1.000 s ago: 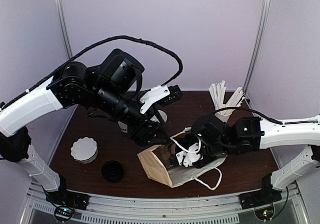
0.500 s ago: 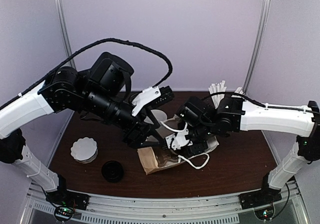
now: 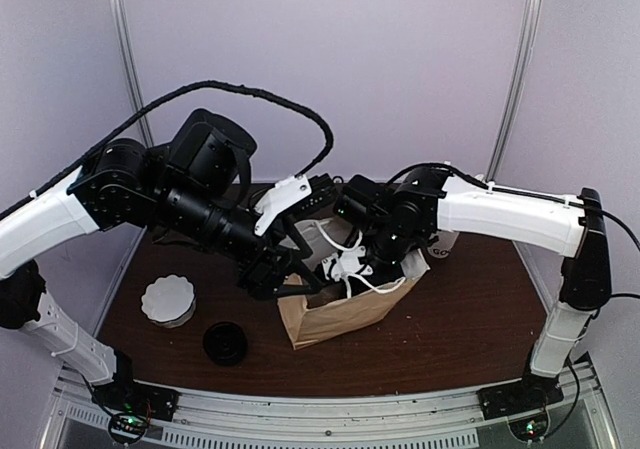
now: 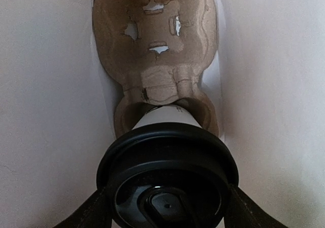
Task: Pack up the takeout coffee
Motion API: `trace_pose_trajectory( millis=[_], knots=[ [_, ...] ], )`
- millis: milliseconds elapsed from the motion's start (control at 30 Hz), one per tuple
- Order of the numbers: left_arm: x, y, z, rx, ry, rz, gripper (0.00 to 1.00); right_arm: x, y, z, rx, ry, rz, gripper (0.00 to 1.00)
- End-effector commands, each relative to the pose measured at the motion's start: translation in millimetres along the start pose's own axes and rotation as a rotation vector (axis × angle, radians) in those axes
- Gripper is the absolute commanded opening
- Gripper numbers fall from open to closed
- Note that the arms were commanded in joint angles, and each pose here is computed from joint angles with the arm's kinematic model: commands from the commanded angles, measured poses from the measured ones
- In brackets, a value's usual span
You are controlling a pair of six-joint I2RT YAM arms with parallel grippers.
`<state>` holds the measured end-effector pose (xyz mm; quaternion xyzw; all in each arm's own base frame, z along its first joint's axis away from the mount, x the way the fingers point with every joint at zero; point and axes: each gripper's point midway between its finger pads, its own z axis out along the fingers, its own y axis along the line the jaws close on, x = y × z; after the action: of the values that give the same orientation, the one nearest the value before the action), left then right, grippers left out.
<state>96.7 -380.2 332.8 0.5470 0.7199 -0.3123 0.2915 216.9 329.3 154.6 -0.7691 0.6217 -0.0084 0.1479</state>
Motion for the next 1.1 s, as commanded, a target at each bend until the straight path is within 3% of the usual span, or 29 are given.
trace_pose_trajectory(
  millis=[0,433,1067],
  knots=[
    [-15,3,-10,-0.014,-0.068,0.004,0.68,13,18,7,-0.153,0.051,0.064,0.57],
    [-16,7,-8,-0.018,-0.064,0.009,0.68,12,27,10,-0.335,0.051,0.121,0.55],
    [-12,13,-5,-0.018,-0.052,-0.012,0.68,36,23,61,-0.258,0.09,0.189,0.53]
  ],
)
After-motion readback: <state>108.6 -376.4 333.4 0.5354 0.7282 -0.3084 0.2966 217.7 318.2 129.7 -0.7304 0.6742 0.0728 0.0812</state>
